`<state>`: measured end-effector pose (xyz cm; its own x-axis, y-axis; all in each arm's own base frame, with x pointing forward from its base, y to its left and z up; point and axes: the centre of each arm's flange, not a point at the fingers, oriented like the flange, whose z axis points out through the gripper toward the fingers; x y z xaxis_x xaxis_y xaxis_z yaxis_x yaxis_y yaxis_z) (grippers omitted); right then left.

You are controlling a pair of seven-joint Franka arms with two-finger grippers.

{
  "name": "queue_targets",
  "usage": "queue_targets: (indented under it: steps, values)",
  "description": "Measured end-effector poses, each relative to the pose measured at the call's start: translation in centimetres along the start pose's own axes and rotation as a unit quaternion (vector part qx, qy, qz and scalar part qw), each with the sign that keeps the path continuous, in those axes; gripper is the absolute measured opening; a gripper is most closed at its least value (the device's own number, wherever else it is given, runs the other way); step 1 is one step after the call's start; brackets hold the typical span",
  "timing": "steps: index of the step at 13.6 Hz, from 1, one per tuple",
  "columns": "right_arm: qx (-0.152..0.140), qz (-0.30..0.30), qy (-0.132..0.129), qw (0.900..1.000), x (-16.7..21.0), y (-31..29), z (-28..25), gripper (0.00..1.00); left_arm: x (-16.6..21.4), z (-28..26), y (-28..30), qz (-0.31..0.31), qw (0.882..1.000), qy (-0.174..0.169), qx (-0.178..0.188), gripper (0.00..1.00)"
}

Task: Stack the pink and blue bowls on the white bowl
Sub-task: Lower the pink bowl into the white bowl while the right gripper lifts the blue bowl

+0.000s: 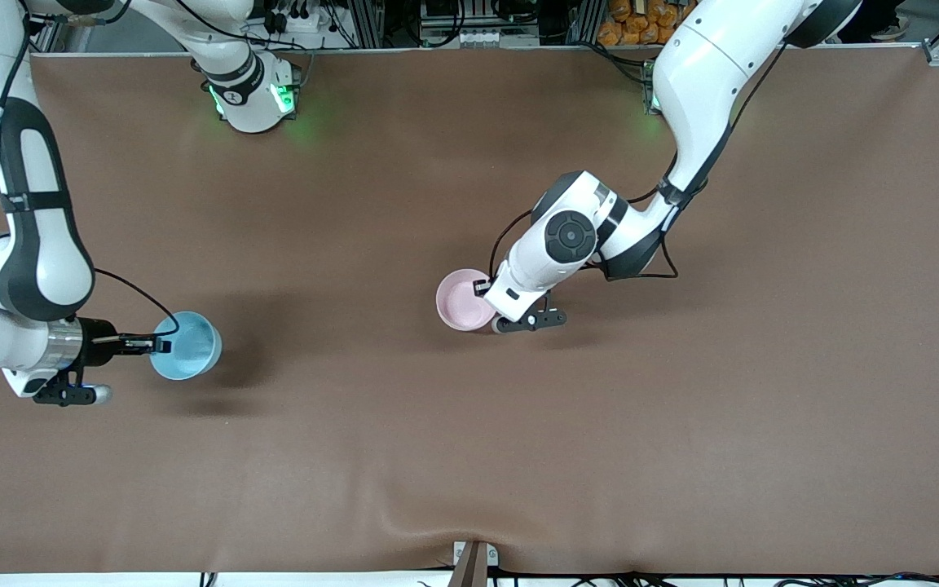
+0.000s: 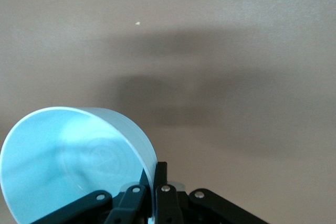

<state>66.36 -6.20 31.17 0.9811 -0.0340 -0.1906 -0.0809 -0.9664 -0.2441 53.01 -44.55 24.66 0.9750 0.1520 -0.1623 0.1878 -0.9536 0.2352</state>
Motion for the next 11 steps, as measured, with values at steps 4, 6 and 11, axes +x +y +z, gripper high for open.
queue_targets:
  steps: [4, 6, 11]
  values:
    - [-0.006, 0.025, 0.010, 1.000, -1.8, -6.9, -4.2, 0.04, -0.6, 0.6, 0.3, 0.004, 1.000, -0.004, 0.004, 0.03]
    - [-0.010, 0.025, 0.029, 0.999, -3.9, -12.2, -7.9, 0.04, -1.1, 0.9, 0.6, 0.004, 1.000, -0.006, 0.005, 0.03]
    - [0.004, 0.029, 0.029, 0.999, -5.6, -16.0, -8.3, 0.04, -1.3, 0.9, 0.8, 0.005, 1.000, -0.005, 0.004, 0.18]
